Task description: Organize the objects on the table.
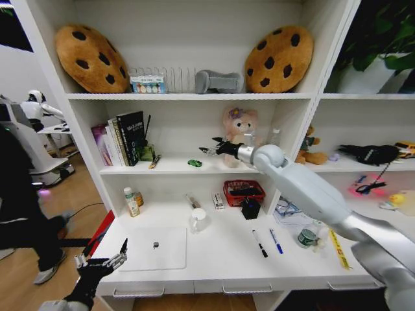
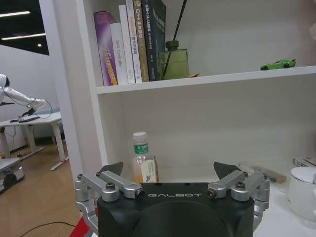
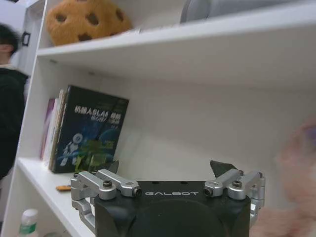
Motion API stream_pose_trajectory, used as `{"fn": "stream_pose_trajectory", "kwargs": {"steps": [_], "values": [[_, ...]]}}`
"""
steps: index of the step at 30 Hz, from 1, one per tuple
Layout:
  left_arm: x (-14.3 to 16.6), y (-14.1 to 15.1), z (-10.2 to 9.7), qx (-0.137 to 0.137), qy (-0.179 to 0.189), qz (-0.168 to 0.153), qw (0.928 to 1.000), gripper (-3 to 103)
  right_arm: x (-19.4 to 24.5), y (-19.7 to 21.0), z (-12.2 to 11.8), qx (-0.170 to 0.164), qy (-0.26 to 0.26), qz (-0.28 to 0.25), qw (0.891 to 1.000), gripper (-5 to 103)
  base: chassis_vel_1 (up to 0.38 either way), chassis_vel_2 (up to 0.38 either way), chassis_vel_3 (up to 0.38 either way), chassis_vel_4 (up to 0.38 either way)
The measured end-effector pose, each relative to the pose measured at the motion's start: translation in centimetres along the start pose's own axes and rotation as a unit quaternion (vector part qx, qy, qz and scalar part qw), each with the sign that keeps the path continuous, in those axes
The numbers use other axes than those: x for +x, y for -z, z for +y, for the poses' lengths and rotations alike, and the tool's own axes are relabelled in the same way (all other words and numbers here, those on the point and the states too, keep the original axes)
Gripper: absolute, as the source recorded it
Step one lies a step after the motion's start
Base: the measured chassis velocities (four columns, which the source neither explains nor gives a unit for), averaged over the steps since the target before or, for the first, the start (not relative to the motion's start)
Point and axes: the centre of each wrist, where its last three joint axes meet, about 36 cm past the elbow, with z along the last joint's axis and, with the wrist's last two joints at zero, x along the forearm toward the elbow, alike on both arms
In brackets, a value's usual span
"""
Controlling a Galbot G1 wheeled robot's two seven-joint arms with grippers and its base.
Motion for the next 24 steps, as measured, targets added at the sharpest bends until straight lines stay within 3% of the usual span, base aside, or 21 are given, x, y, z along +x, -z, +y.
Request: {"fn": "stream_pose_trajectory", "kwargs": {"steps": [3,5,10,11,14,16,20,21,24], "values": [[0.0,0.0,0.0,0.000,0.000,0.000,1.0000,100,2.9,0.0,0.7,0.002,-0.037,-0.016,0.999,100,0.000,0.000,0.000,0.000],[0.0,0.0,0.0,0.000,0.000,0.000,1.0000,100,7.1,-1.7,2.2,0.000,-0.095,-0.033,0.995,100,0.000,0.000,0.000,0.000],[0.0,0.0,0.0,0.000,0.000,0.000,1.0000,100,11.9,-2.7,4.7,-0.008,-0.134,-0.045,0.990,100,0.000,0.000,0.000,0.000],[0.0,0.0,0.0,0.000,0.000,0.000,1.0000,100,15.2,-4.0,6.5,-0.021,-0.157,-0.053,0.986,100,0.000,0.000,0.000,0.000],[0.0,0.0,0.0,0.000,0.000,0.000,1.0000,100,17.7,-5.7,7.6,-0.028,-0.178,-0.057,0.982,100,0.000,0.000,0.000,0.000],[0.0,0.0,0.0,0.000,0.000,0.000,1.0000,100,21.7,-9.4,10.0,-0.036,-0.223,-0.041,0.973,100,0.000,0.000,0.000,0.000],[0.0,0.0,0.0,0.000,0.000,0.000,1.0000,100,24.4,-11.6,12.5,-0.035,-0.248,-0.023,0.968,100,0.000,0.000,0.000,0.000],[0.0,0.0,0.0,0.000,0.000,0.000,1.0000,100,26.1,-13.1,14.7,-0.044,-0.267,-0.009,0.963,100,0.000,0.000,0.000,0.000],[0.0,0.0,0.0,0.000,0.000,0.000,1.0000,100,28.4,-15.8,17.9,-0.055,-0.302,0.006,0.952,100,0.000,0.000,0.000,0.000]]}}
